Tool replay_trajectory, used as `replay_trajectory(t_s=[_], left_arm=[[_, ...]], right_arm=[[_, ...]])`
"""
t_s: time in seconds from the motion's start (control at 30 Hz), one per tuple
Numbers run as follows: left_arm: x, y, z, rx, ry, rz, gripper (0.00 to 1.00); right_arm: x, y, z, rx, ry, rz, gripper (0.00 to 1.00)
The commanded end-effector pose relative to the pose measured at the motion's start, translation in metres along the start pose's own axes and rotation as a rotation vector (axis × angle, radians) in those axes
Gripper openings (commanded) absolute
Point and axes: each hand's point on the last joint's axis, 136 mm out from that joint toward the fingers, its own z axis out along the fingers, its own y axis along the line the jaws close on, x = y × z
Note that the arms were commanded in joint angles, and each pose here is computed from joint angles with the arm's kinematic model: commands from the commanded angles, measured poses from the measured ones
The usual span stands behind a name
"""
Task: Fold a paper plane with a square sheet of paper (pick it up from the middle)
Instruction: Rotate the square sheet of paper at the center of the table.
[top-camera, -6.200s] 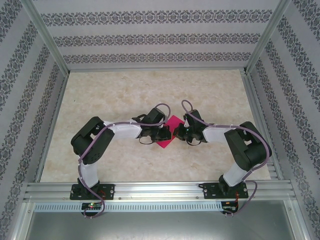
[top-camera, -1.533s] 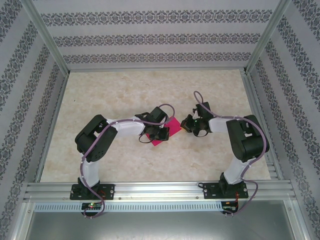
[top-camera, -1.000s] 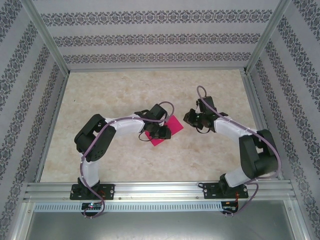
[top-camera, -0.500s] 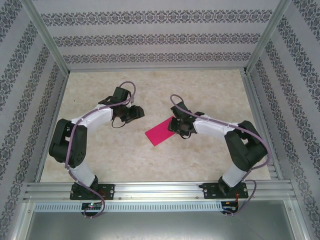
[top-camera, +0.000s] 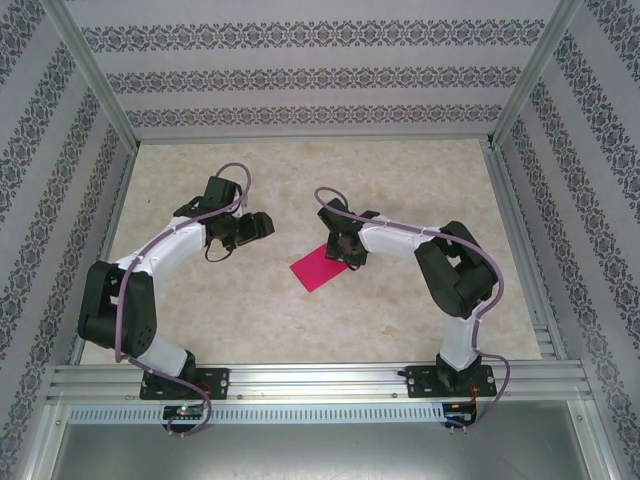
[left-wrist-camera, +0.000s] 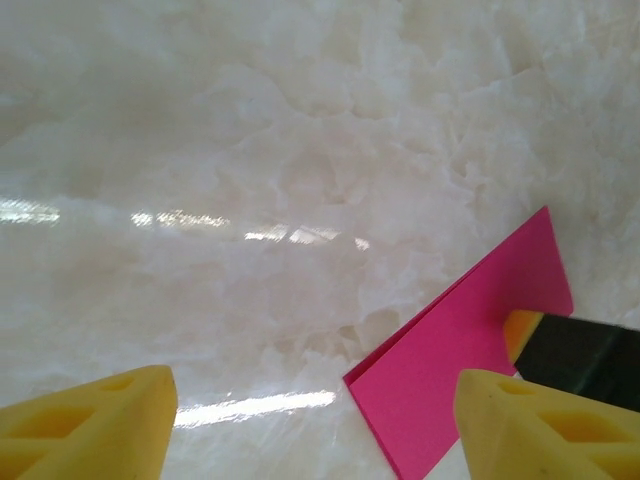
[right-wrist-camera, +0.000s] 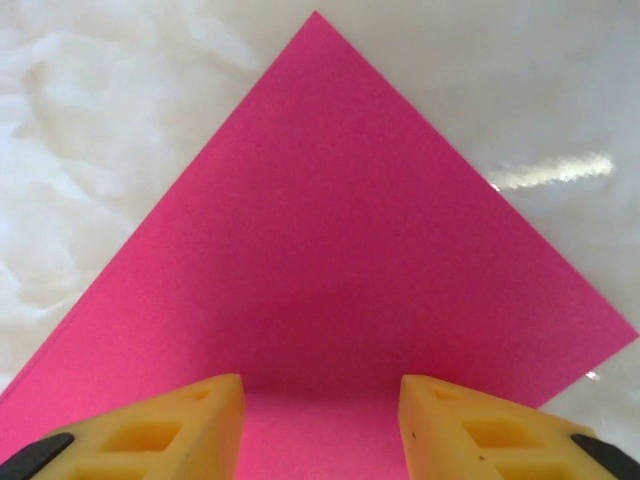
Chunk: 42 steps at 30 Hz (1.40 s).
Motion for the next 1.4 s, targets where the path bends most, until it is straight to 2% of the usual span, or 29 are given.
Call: replay_trajectory(t_s=[0.0,0.3,0.37,0.43,0.5,0.6,0.73,0.87,0.97,1.07,1.37], left_arm=[[0.001,0.010,-0.006,-0.028,-0.020,0.015,0.79],[0.008,0.029,-0.001,-0.073,-0.029,-0.031,0.99],[0.009,0.033,-0.001,-0.072,-0.030,-0.047,1.00],[0.010,0.034,0.000,-0.065,-0.030,-0.059,1.00],[0.010,0.029,-0.001,-0.024,-0.036,-0.062,1.00],[0.012,0.016,-0.001,0.050,-0.027,-0.065,1.00],[0.017,0.013,0.002,0.077,0.001,-0.077,1.00],[0.017,0.021,0.004,0.045,0.001,-0.103,1.00],[0.014,0.021,0.004,0.039,-0.005,-0.118,1.00],[0.013,0.020,0.007,0.045,0.004,-0.126,1.00],[0.023,0.020,0.014,0.064,0.051,-0.135,1.00]], right_arm=[[0.003,0.004,0.017,0.022,0.029,-0.116,0.46],[-0.005,0.053,0.029,-0.141,0.035,-0.571,0.43],[-0.004,0.065,0.021,-0.187,0.011,-0.707,0.40],[-0.012,0.069,0.013,-0.172,-0.057,-0.792,0.38],[-0.028,0.074,-0.006,-0.171,-0.117,-0.778,0.37],[-0.043,0.091,-0.046,-0.231,-0.192,-0.667,0.40],[-0.031,0.100,-0.077,-0.319,-0.168,-0.401,0.38],[0.008,0.107,-0.072,-0.336,-0.073,-0.252,0.27],[0.031,0.109,-0.060,-0.308,-0.015,-0.210,0.13],[0.046,0.107,-0.047,-0.284,0.026,-0.199,0.05],[0.073,0.093,-0.016,-0.204,0.142,-0.228,0.03]])
